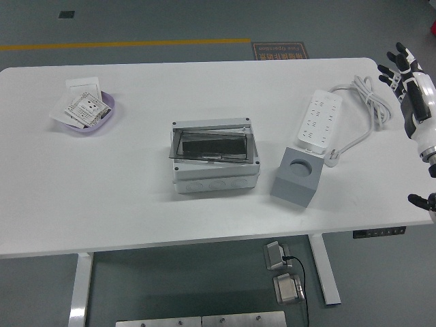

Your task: Pick up the cylinder from the cube,place it in the box,flap close box

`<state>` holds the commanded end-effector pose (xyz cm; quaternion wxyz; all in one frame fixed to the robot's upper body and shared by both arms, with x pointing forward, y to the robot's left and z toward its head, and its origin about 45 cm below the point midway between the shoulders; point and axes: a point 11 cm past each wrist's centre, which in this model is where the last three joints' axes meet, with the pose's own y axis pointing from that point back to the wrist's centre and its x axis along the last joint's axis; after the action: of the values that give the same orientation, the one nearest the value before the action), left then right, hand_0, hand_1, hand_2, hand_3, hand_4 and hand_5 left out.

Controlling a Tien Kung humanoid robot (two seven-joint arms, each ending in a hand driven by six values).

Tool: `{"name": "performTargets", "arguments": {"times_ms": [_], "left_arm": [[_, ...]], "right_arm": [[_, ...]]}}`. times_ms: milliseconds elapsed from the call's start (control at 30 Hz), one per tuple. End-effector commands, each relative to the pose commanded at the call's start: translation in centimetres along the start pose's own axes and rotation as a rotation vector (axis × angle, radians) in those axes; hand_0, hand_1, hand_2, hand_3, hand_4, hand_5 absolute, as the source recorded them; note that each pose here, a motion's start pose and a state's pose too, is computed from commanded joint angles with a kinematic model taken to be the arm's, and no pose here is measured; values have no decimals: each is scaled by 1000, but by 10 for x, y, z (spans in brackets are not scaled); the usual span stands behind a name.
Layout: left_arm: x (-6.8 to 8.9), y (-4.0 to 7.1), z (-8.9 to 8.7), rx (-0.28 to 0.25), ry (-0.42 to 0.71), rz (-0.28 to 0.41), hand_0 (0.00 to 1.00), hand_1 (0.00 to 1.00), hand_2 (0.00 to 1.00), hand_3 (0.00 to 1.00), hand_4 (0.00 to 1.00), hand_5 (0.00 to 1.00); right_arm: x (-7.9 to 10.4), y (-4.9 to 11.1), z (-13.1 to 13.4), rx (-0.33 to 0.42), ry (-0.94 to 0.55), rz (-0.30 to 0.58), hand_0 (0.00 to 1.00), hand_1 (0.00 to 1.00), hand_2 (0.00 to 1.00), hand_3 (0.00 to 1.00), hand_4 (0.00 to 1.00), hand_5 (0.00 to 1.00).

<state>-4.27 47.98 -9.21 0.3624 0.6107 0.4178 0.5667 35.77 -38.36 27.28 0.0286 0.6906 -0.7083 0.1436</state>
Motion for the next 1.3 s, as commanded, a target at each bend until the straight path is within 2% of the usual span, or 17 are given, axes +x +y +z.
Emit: {"name": "performTargets", "arguments": {"times_ms": [1000, 1300], "left_arm": [[0, 0, -2, 7, -1, -1, 581, 636, 554, 592, 700, 343], [-1, 0, -1, 6, -2, -3, 581, 637, 555, 592, 700, 343]], "right_arm": [[5, 1, 2, -4, -3, 23, 867, 855, 979, 998, 998, 971], [12, 1, 0, 14, 2, 62, 863, 851, 980, 994, 998, 962]]}}
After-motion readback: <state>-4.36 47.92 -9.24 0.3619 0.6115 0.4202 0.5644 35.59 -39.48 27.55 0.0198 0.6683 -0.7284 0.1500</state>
